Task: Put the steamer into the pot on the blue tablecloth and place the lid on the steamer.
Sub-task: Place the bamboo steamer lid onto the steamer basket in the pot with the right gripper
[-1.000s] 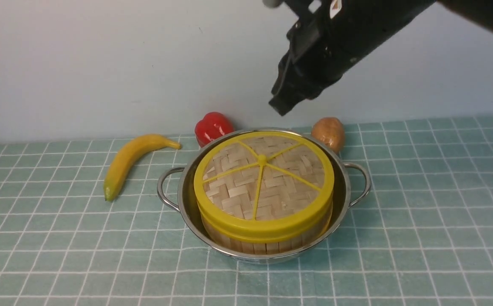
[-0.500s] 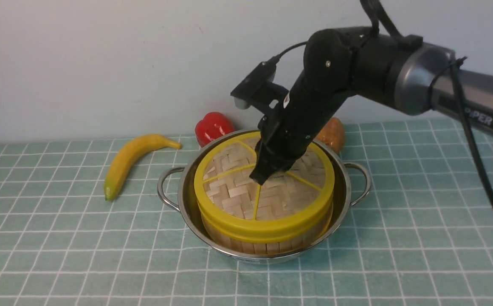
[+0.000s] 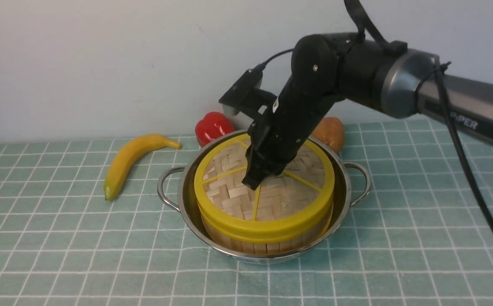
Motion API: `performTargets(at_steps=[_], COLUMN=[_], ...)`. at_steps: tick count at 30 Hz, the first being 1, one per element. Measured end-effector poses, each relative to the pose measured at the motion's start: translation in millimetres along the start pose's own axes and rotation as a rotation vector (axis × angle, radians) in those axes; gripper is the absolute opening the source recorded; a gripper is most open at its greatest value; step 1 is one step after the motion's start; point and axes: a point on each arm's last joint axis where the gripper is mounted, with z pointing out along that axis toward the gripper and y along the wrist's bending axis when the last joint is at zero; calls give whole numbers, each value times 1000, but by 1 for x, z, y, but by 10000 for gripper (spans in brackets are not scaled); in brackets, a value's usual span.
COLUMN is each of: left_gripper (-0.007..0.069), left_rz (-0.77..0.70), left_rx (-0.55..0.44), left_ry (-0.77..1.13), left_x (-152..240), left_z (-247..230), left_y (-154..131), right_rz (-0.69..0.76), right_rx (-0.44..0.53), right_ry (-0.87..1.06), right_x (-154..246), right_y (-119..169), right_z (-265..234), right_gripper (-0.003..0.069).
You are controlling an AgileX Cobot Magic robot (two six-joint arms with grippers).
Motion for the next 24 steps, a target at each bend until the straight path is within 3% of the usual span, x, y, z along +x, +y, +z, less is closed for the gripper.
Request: performTargets(at_steps=[8, 11, 16, 24], left_gripper=[243, 243, 243, 243], left_rz=[0, 0, 0, 0], left_rx=[0, 0, 0, 0], left_ry=[0, 0, 0, 0], left_x=[0, 0, 0, 0], left_z=[0, 0, 0, 0], left_y=[0, 0, 0, 0], right_rz=[-30, -38, -30, 18], right_rx=[37, 53, 67, -12], right_ry=[-199, -225, -141, 60], right_x=[-27, -28, -24, -5], right_y=[15, 18, 8, -8], right_z=[-95, -109, -80, 22], right_gripper=[3, 4, 6, 11])
